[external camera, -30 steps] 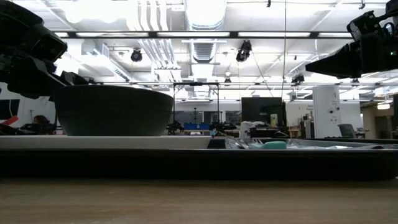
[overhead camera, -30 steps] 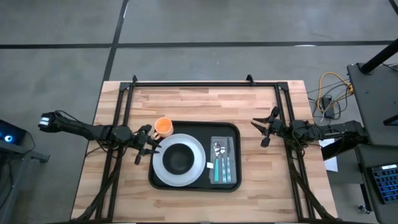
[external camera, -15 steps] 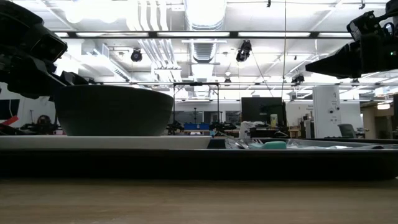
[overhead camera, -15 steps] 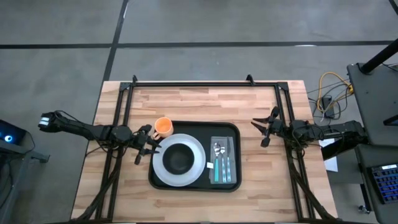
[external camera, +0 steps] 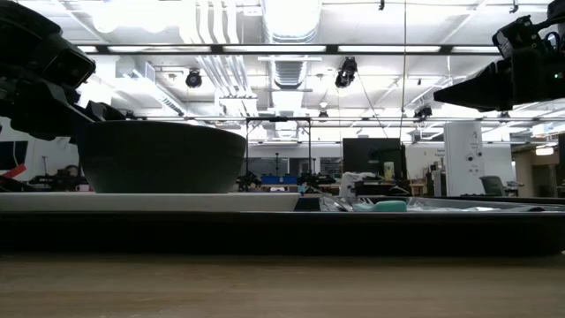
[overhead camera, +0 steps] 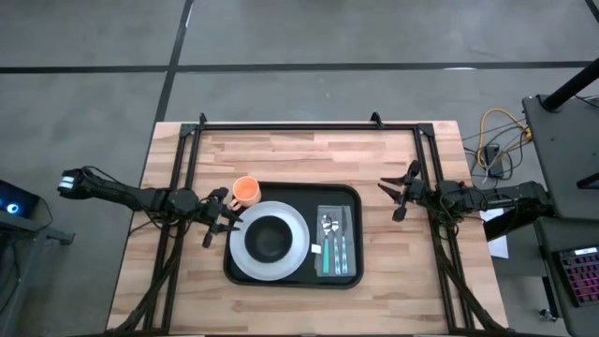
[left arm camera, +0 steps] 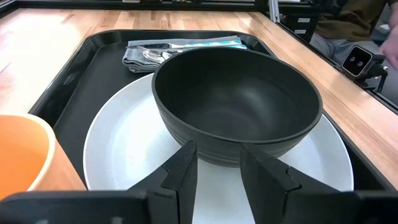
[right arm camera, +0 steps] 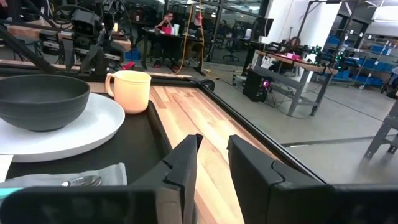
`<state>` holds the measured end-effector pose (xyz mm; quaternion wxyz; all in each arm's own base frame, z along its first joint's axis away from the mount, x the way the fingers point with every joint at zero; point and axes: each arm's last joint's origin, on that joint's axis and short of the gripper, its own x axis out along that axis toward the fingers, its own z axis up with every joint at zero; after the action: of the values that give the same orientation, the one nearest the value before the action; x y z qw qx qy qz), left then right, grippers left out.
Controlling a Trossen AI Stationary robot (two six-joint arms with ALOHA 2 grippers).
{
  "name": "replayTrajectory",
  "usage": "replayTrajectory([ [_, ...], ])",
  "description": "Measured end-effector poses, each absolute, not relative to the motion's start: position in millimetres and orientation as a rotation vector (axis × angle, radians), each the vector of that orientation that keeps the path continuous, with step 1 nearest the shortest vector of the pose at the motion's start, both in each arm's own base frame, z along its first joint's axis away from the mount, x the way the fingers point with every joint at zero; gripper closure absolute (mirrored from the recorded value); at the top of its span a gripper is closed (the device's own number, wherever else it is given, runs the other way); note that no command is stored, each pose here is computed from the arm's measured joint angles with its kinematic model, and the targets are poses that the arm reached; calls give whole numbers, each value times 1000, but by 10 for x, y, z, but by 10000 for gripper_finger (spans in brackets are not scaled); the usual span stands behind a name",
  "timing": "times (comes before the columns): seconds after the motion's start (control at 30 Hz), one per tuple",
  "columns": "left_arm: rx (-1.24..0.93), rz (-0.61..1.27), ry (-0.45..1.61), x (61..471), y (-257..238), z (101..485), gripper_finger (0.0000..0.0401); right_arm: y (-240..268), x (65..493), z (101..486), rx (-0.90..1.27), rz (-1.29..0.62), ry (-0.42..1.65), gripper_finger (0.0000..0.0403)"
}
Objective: Set up tray
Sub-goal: Return to Home Position
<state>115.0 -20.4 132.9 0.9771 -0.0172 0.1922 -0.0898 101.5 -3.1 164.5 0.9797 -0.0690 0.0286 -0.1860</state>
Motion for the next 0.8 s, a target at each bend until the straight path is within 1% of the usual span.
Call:
replayTrajectory([
  [0.3, -34, -181, 387, 1150, -204, 1329, 300, -30, 1015, 1645, -139, -375, 58, 335],
  [0.8, -34, -181, 387, 1150, -204, 1329, 300, -30, 1014, 1646, -139, -375, 57, 316],
])
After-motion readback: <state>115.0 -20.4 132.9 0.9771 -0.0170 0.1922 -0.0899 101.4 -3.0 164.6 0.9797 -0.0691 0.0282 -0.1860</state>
